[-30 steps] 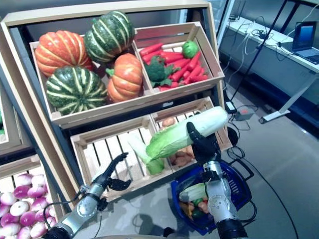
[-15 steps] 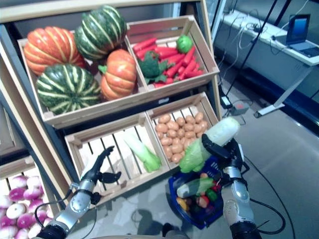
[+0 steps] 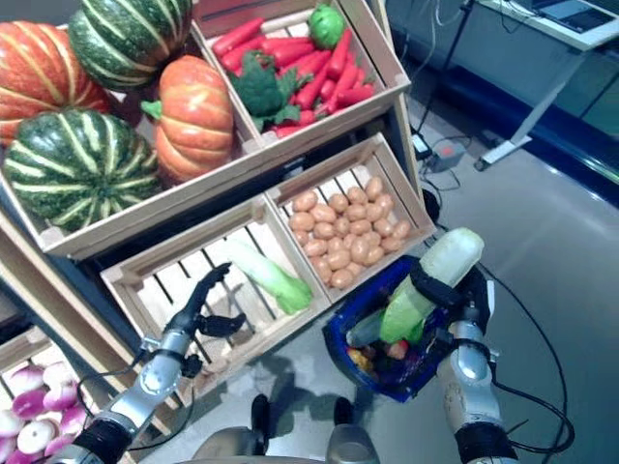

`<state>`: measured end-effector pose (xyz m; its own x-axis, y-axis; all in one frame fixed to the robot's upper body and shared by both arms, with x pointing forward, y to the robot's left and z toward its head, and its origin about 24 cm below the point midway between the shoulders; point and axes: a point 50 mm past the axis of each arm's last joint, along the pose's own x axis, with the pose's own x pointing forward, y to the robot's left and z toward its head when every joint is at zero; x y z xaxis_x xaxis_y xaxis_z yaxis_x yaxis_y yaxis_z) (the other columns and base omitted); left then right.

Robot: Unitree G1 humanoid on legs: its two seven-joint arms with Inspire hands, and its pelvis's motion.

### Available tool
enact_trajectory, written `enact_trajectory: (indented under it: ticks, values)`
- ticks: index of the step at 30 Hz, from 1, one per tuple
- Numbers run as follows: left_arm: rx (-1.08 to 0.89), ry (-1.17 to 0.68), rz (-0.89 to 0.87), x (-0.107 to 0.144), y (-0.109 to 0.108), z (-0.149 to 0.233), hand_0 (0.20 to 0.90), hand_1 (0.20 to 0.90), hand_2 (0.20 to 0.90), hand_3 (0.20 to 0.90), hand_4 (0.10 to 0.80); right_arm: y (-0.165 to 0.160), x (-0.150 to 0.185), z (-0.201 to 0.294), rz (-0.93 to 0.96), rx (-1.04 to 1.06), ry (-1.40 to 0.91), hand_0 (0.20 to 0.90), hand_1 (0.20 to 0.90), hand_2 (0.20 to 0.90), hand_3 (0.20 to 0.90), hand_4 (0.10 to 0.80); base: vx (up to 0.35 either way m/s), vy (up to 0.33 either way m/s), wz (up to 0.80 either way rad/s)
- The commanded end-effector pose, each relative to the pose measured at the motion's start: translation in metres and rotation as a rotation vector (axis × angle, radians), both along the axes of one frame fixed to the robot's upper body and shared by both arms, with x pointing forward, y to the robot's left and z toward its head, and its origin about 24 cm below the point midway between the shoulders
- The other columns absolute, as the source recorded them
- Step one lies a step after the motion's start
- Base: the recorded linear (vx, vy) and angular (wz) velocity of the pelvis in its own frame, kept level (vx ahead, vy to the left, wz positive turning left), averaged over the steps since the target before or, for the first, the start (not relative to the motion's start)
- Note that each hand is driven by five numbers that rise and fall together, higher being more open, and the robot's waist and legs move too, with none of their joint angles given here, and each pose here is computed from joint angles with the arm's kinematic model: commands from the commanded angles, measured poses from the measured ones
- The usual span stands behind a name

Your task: Put vegetables into the basket

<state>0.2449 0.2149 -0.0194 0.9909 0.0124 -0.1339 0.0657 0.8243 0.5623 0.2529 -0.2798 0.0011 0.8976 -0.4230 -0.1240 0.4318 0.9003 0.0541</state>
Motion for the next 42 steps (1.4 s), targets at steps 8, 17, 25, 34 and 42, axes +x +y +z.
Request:
enact_trajectory:
  ticks: [8, 17, 25, 34, 42]
  values:
    - [-0.124, -0.246, -0.027, 0.047, -0.019, 0.061, 0.9, 0.9, 0.9, 0.9, 0.8, -0.021, 0.07, 0.075, -0.121, 0.016, -0.204, 0.3, 0.3, 0.3, 0.3, 0.4, -0.005, -0.118, 0.03]
    - [-0.153, -0.381, -0.082, 0.055, -0.024, 0.09, 0.9, 0.9, 0.9, 0.9, 0.8, -0.059, 0.072, 0.083, -0.223, -0.04, -0.111, 0.3, 0.3, 0.3, 0.3, 0.4, -0.067, -0.012, 0.15]
    - [-0.207, -0.545, -0.066, 0.066, -0.025, 0.126, 0.9, 0.9, 0.9, 0.9, 0.8, -0.085, 0.07, 0.093, -0.411, 0.018, -0.046, 0.3, 0.3, 0.3, 0.3, 0.4, -0.128, 0.023, 0.13]
    - [-0.213, -0.624, -0.08, 0.069, -0.033, 0.141, 0.9, 0.9, 0.9, 0.9, 0.8, -0.091, 0.068, 0.089, -0.475, 0.189, -0.062, 0.3, 0.3, 0.3, 0.3, 0.4, -0.073, 0.018, 0.04]
    - [-0.218, -0.759, -0.123, 0.071, -0.04, 0.17, 0.9, 0.9, 0.9, 0.9, 0.8, -0.092, 0.064, 0.076, -0.526, 0.408, -0.042, 0.9, 0.9, 0.9, 0.9, 0.8, 0.003, 0.009, -0.01]
